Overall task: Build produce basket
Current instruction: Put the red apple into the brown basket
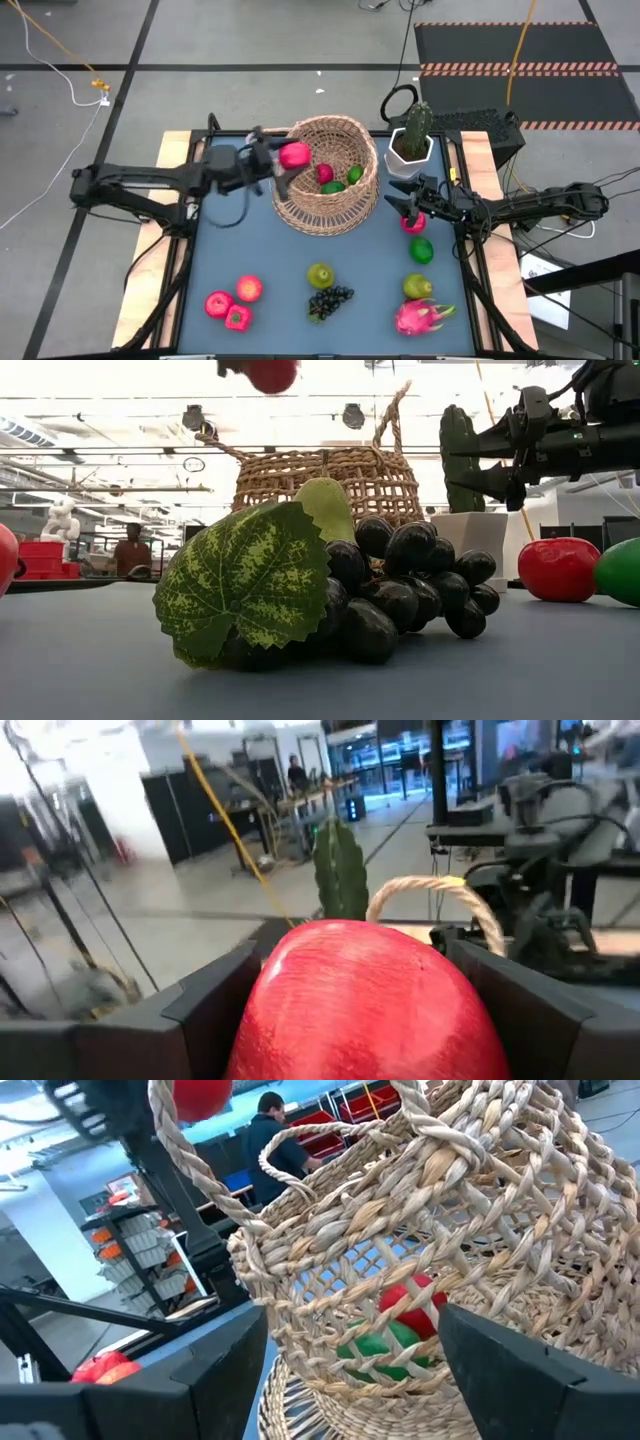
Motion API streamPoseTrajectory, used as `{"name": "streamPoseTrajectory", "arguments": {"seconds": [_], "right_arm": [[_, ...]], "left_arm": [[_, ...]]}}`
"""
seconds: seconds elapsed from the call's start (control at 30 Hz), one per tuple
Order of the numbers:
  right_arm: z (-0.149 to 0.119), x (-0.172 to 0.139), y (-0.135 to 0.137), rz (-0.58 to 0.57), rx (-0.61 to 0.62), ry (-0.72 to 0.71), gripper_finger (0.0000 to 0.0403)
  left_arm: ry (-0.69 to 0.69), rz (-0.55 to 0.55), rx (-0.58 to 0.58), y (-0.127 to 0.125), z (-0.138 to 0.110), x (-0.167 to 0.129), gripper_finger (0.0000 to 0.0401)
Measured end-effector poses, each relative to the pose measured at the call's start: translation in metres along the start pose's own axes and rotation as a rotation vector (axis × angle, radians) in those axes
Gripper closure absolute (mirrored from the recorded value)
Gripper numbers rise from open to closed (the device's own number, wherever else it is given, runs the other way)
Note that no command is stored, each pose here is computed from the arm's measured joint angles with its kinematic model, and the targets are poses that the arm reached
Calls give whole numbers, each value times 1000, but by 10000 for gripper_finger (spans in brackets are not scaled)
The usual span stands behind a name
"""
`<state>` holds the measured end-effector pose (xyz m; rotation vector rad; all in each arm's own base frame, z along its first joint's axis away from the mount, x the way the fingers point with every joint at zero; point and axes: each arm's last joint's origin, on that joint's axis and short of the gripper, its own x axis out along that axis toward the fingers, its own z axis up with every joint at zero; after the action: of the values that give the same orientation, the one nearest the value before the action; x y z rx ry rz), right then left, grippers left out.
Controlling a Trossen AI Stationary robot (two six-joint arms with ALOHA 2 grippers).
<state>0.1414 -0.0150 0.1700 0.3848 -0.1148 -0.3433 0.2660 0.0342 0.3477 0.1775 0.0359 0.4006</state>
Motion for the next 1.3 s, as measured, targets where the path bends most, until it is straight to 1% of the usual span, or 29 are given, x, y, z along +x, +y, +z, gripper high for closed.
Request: {"name": "streamPoseTrajectory", "arguments": {"seconds": [0.07,0.17,0.23,0.33,0.4,0.53,0.67,0.73,0.83,0.93,1.03,1.1,1.13,1.2,1.27,1.3], "right_arm": [[0,0,-1,-24,-18,-10,112],[1,0,-2,-52,-28,-20,112],[1,0,-1,-49,-28,-18,112],[-1,0,-2,-54,-40,-3,112],[-3,0,-3,-67,-63,19,112],[-5,0,-5,-115,-85,28,112],[-5,0,-6,-125,-90,31,112],[-6,0,-6,-127,-92,37,112],[-7,0,-6,-129,-88,42,112],[-7,0,-6,-128,-84,43,112],[-7,0,-6,-119,-75,46,112],[-7,0,-6,-104,-76,53,112],[-7,0,-6,-103,-78,54,112],[-8,0,-6,-104,-80,58,112],[-8,-1,-6,-107,-83,66,112],[-9,-1,-6,-109,-85,70,112]], "left_arm": [[0,0,-42,-1,-17,26,95],[48,14,-33,-4,-46,58,82],[88,30,-50,-1,-54,73,66],[192,63,-77,6,-64,89,44],[288,71,-83,8,-72,96,31],[405,69,-72,11,-76,102,10],[467,71,-93,11,-72,102,4],[478,63,-93,9,-65,101,3],[496,26,-61,3,-45,92,7],[569,-55,-35,-11,-24,69,14],[656,-172,-36,-36,-13,39,24],[738,-207,-61,-54,-14,17,30],[791,-208,-82,-63,-16,6,34],[933,-153,-130,-76,-21,-18,41],[1078,-33,-175,-86,-30,-44,48],[1116,22,-203,-91,-34,-55,51]]}}
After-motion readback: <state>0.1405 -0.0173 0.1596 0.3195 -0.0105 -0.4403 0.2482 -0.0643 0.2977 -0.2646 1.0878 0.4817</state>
